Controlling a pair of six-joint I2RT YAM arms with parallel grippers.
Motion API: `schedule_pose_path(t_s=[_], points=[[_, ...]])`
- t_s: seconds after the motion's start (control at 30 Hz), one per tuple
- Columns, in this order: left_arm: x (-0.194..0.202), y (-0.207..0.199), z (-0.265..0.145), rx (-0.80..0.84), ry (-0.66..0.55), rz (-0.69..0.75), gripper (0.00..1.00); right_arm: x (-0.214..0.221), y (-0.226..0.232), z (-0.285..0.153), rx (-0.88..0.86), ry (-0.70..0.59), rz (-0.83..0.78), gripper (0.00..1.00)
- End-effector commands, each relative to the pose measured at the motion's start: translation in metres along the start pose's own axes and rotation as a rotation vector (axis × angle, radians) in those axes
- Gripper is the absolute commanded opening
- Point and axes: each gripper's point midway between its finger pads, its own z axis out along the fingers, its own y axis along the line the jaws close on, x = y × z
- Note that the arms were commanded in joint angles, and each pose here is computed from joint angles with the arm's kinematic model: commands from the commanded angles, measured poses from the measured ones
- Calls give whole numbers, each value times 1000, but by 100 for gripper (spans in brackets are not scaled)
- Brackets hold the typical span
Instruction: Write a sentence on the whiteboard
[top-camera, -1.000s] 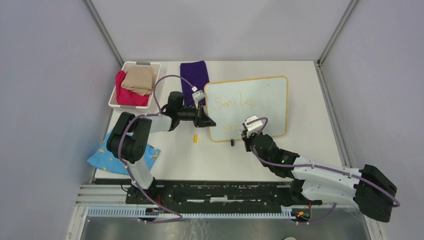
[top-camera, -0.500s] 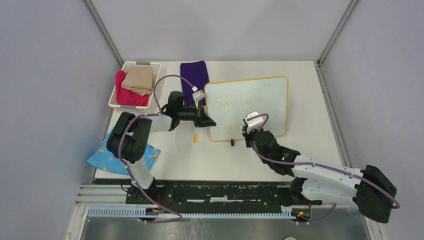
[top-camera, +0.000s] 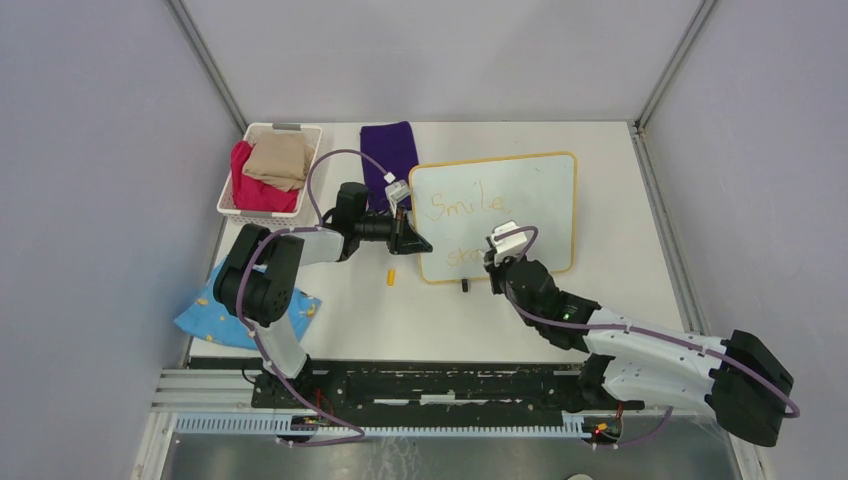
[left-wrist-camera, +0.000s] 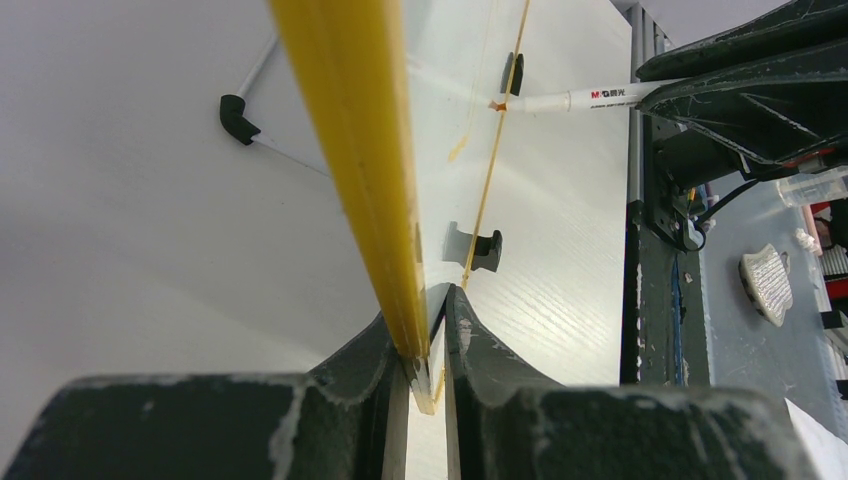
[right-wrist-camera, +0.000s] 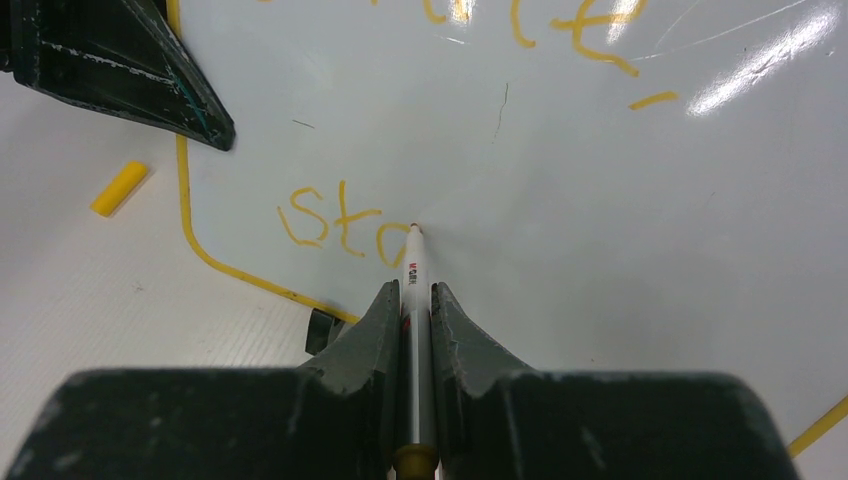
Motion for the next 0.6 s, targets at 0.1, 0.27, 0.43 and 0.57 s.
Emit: schedule_pose_path(t_s=[0.1,0.27,0.43,0.57], points=[[68,39,5,-198,168,-43,2,15,-6,-4,4,12,23,0],[69,39,5,-199,169,-43,2,22,-4,-5,-13,27,19,0],[69,39,5,-199,170,-42,2,23,-8,-8,-2,26,23,0],[69,39,5,-198,171,-43,2,7,-8,-11,-8,-12,44,0]])
